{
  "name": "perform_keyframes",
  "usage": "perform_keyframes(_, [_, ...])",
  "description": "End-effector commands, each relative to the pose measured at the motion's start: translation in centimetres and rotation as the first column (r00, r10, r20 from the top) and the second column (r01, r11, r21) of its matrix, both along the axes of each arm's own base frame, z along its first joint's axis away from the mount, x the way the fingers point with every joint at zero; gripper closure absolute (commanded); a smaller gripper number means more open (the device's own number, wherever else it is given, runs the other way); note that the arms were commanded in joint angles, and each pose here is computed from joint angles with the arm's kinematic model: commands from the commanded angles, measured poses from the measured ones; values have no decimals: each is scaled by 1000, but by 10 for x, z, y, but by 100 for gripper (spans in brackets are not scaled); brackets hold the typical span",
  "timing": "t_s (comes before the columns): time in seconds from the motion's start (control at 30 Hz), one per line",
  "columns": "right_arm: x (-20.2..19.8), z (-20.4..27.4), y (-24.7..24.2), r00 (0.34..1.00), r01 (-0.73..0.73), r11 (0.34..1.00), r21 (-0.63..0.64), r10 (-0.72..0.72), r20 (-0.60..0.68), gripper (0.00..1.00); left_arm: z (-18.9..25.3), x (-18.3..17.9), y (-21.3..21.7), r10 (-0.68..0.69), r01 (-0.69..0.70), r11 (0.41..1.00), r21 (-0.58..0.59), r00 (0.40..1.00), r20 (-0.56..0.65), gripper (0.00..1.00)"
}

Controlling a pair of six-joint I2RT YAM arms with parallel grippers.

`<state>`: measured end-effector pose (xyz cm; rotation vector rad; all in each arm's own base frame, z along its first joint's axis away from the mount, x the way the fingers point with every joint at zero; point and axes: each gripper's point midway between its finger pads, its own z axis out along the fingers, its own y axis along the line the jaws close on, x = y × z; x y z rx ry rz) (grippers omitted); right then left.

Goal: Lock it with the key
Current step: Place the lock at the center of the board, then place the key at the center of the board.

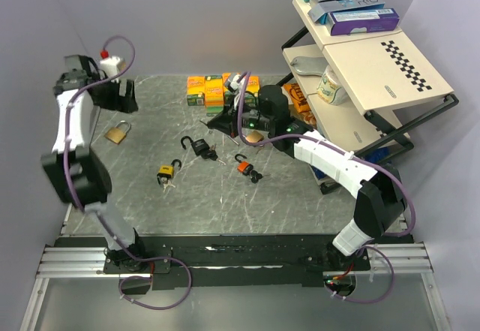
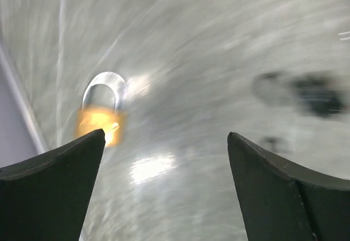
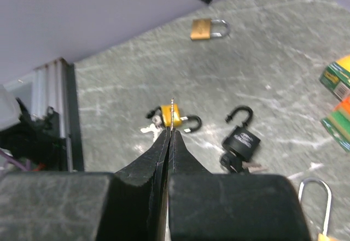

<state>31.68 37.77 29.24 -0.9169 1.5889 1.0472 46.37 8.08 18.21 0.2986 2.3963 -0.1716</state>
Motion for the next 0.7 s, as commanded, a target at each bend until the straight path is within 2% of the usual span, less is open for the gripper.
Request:
perform_keyframes(0.0, [-9,55,10,997,-70,986,152,66,30,100,120,-77,-118,-331,435,838,-330,886,325,3])
perform_keyframes(0.07, [-13,59,11,995,-96,981,170,94,22,100,131,-111,-150,-392,532,745,-401,837,382,9])
perform_keyframes(0.13, [-20,62,14,990,-139,973,185,138,20,100,147,-132,-185,-462,639,650,-412,762,453,13])
perform_keyframes(0.2, [-25,61,16,987,-162,968,190,163,14,100,154,-153,-211,-498,700,604,-381,705,504,19])
perform_keyframes(0.23, [-31,61,17,982,-187,964,190,188,14,100,155,-166,-232,-539,742,555,-375,664,518,20])
perform_keyframes(0.33, [-44,62,18,972,-236,954,188,234,29,100,157,-198,-259,-577,795,459,-397,607,547,24])
perform_keyframes(0.43, [-58,65,19,960,-282,941,186,276,54,100,149,-210,-265,-608,802,422,-423,597,523,29])
perform_keyframes(0.5, [-66,64,19,953,-303,936,179,297,63,100,146,-213,-268,-636,831,412,-375,557,535,30])
perform_keyframes(0.67, [-74,63,17,944,-331,928,174,322,75,100,145,-222,-273,-658,848,380,-370,529,536,39])
